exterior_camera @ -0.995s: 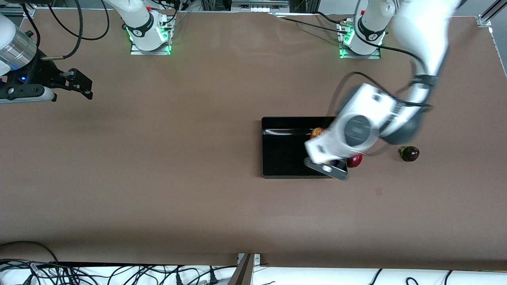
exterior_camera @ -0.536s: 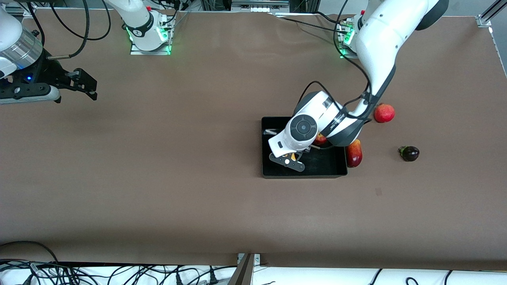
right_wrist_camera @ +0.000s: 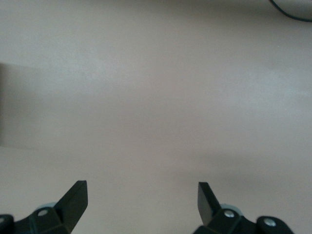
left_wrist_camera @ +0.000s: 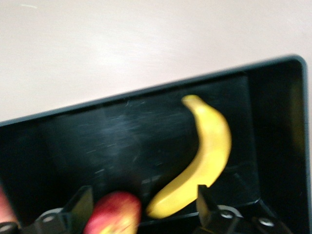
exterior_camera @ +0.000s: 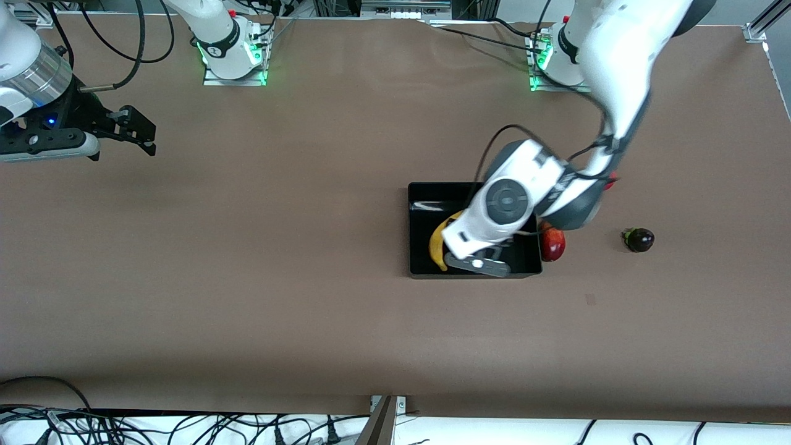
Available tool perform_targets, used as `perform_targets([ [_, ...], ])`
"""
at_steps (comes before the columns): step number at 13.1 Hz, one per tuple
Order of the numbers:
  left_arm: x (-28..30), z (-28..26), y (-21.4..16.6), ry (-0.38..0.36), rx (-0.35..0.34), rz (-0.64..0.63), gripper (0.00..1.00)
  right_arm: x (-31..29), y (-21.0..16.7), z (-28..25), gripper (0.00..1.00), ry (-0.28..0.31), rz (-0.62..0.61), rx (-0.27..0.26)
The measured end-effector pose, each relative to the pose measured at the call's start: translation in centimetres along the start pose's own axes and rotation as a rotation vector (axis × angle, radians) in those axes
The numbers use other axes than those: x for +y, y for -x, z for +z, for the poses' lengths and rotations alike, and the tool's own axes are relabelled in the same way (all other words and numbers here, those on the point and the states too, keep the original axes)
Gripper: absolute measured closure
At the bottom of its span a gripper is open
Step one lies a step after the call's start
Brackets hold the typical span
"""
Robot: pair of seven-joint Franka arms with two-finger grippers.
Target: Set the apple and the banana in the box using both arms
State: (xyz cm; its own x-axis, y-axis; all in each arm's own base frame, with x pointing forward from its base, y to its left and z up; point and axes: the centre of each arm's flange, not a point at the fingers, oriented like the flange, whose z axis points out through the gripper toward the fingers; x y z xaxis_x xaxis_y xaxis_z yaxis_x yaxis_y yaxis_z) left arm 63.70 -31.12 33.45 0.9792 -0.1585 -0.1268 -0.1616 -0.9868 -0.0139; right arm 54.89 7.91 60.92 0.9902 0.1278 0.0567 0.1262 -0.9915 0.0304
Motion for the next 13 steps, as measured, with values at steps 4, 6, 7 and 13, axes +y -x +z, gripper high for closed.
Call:
perform_targets([
  [4,-4.2,-10.8,3.0,-0.071,-0.003,-0.063,0.00,0.0,0.0,0.0,0.00,0.000,0.000,0.001],
  [6,-6.3,-14.6,3.7,-0.078,0.005,-0.096,0.00,0.0,0.0,-0.1,0.00,0.000,0.000,0.002],
  [7,-8.0,-16.0,3.8,-0.057,-0.002,-0.110,0.00,0.0,0.0,-0.1,0.00,0.000,0.000,0.002],
  [13,-17.9,-22.1,6.9,0.016,-0.014,-0.068,0.00,0.0,0.0,-0.1,0.00,0.000,-0.001,0.004],
])
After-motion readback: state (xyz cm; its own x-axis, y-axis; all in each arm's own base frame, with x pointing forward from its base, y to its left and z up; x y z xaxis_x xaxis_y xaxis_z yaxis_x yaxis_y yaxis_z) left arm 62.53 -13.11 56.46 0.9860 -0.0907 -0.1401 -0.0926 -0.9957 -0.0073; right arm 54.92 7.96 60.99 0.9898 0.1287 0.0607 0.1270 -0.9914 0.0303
